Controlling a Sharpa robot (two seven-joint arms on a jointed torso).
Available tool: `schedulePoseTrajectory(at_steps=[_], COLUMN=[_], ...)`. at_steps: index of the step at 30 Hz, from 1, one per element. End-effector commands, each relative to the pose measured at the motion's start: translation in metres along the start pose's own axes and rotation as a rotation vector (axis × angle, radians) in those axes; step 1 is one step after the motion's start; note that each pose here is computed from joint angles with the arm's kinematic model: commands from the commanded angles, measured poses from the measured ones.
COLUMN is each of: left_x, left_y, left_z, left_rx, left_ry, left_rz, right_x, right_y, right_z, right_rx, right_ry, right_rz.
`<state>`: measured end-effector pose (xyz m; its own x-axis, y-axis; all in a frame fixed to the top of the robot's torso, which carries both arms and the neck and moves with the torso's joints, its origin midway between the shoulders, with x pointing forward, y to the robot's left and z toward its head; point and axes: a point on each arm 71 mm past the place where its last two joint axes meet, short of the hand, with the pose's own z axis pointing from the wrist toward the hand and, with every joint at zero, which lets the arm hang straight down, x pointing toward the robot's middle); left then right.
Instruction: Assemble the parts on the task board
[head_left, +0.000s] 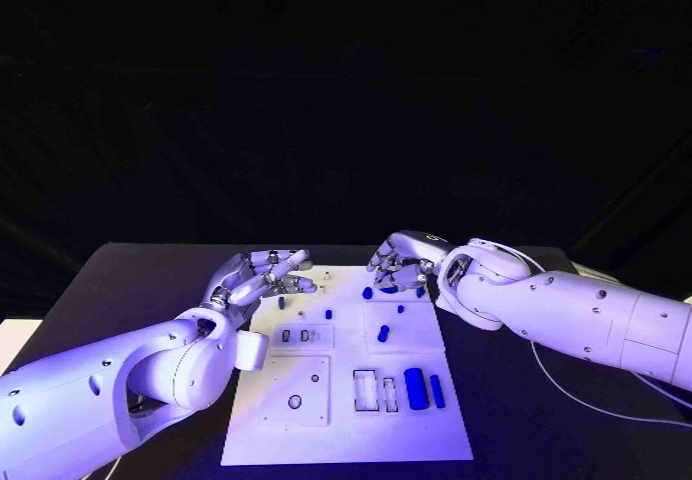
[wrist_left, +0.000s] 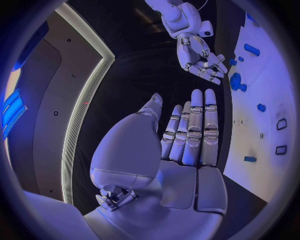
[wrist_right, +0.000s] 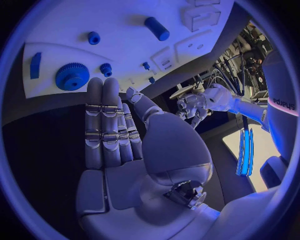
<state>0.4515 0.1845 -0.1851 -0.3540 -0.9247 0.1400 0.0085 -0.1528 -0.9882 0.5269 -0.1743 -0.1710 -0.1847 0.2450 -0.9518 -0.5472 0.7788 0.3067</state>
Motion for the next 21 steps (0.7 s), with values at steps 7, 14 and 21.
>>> schedulePoseTrajectory(at_steps=[7, 14, 21], left_x=[0.0127, 0.0147, 0.0155], left_y=[-0.0078, -0.0104, -0.0121], left_z=[-0.0066, -0.0087, -0.0098], left_rx=[-0.010, -0.015, -0.014], left_ry=[0.042, 0.046, 0.053], left_rz=[-0.063, -0.080, -0.092], right_x=[-0.002, -0.004, -0.003], right_y=[0.009, 0.013, 0.014], right_z=[0.006, 0.009, 0.012], right_rx=[0.018, 0.019, 0.025], right_ry=[0.074, 0.082, 0.107], right_rz=[-0.294, -0.330, -0.340])
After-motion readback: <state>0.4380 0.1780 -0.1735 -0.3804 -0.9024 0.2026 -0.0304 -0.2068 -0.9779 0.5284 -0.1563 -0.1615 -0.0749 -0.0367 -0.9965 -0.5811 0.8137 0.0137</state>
